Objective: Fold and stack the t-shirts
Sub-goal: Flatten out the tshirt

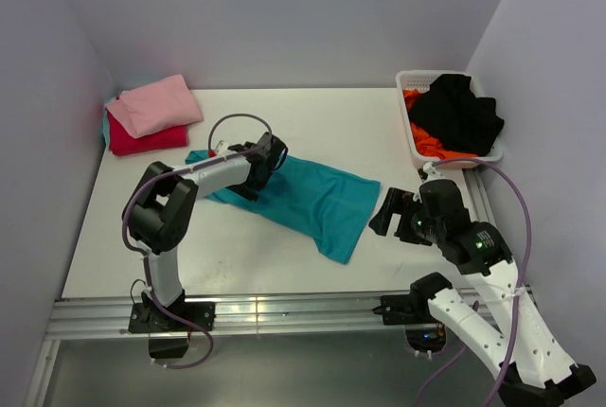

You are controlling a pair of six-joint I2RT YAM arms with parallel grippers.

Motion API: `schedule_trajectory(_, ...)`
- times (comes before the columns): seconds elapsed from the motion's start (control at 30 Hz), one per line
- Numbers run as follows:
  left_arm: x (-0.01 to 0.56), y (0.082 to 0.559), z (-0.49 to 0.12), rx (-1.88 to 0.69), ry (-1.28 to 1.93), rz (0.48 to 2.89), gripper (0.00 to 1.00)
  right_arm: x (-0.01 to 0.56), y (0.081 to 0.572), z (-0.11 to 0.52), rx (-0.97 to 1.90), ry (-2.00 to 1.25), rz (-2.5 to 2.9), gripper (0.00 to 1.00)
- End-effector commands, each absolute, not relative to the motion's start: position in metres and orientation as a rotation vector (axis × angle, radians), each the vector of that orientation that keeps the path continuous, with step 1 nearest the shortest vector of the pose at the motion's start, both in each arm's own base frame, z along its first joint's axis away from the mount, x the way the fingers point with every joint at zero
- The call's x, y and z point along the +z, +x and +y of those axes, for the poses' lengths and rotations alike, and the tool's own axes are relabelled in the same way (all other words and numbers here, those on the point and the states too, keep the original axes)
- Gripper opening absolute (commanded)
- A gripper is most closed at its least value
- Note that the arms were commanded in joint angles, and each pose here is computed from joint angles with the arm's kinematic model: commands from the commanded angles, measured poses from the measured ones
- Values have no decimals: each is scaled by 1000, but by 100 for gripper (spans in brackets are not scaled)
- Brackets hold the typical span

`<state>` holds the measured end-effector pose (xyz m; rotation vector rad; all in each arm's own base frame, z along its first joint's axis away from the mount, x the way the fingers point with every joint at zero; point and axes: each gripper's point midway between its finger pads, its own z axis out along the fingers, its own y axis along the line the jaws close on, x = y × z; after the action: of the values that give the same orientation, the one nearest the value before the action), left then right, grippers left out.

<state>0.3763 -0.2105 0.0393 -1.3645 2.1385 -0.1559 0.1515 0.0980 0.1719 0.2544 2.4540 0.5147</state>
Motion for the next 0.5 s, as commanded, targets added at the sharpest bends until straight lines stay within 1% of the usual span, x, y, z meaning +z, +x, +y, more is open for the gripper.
schedule_trajectory(0.0, 48, 395, -210, -180, -1388, 2071, 96, 180, 150, 101, 542, 215, 2417, 95)
schedule_trajectory(0.27, 42, 399, -201, -186, -1419, 2054, 94, 180, 148, 102, 547, 205, 2416, 95)
schedule_trajectory(0.3, 43, 401, -200, -187, -1418, 2052, 91, 180, 149, 102, 547, 203, 2416, 95)
schedule_trajectory(0.4, 44, 404, -197, -191, -1424, 2043, 89, 179, 149, 102, 543, 204, 2420, 95)
schedule_trajectory(0.43, 45, 404, -198, -199, -1423, 2044, 85, 178, 150, 102, 542, 204, 2421, 95)
schedule_trajectory(0.47, 45, 405, -198, -204, -1427, 2042, 85, 178, 150, 102, 543, 206, 2421, 95)
